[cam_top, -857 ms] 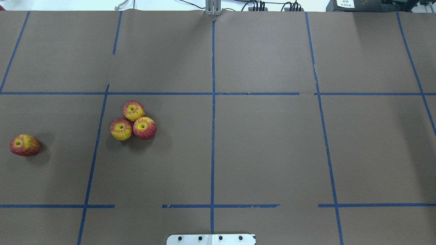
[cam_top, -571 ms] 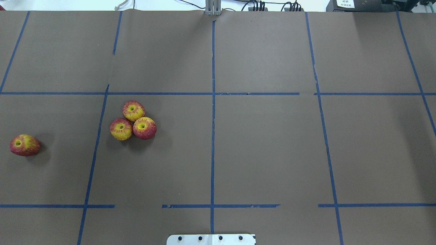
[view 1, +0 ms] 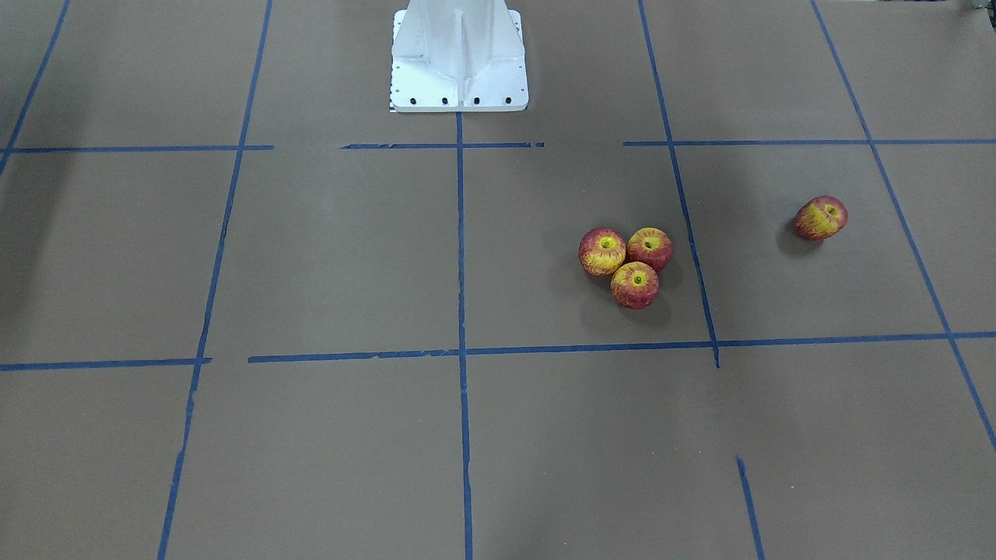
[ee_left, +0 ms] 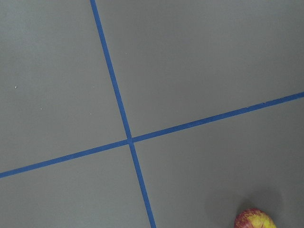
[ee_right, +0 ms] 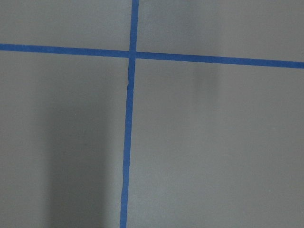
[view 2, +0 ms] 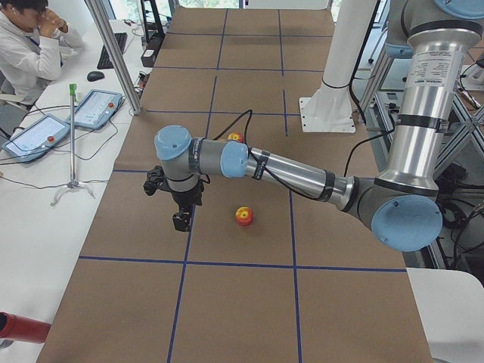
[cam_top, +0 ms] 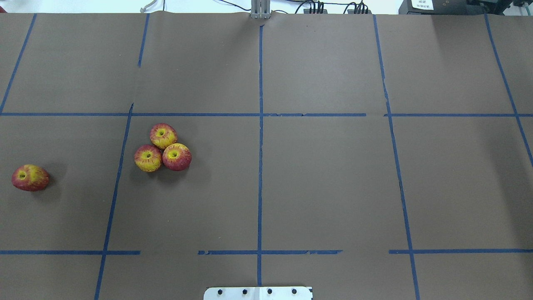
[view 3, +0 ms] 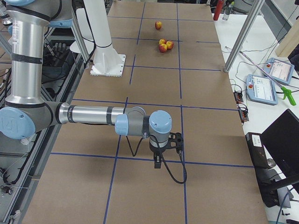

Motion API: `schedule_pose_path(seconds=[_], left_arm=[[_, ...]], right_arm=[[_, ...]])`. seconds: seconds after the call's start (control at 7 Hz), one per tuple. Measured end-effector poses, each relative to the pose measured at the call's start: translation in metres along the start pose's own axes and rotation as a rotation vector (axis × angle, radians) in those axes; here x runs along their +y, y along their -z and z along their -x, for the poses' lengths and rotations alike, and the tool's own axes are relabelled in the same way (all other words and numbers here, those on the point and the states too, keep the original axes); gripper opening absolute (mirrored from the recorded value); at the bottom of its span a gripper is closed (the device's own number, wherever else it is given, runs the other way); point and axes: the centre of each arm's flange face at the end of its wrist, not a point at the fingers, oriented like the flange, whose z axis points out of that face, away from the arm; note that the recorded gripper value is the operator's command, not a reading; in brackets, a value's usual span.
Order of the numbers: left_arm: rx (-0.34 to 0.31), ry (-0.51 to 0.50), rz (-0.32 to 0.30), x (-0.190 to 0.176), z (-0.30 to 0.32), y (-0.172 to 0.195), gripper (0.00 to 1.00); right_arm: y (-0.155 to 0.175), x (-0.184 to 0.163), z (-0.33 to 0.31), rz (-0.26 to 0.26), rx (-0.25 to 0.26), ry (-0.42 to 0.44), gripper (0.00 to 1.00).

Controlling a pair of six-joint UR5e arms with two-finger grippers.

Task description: Stack apples

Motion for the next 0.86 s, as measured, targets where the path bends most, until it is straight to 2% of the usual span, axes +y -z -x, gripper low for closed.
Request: schedule_pose_path(seconds=[0.29, 0.57, 0.86], left_arm=[[0.042, 0.038, -0.031, 0.011, -0.053, -0.042, 1.0], [0.107, 0.121, -0.06, 0.05, -0.113, -0.093, 1.0], [0.12, 0.177, -0.037, 0.085, -0.146, -0.14, 1.0]], right_arm=[[0.0, 0.0, 0.0, 0.0, 0.0, 0.0, 1.0], [0.0, 0.0, 0.0, 0.0, 0.0, 0.0, 1.0], [0.0, 0.0, 0.0, 0.0, 0.0, 0.0, 1.0]])
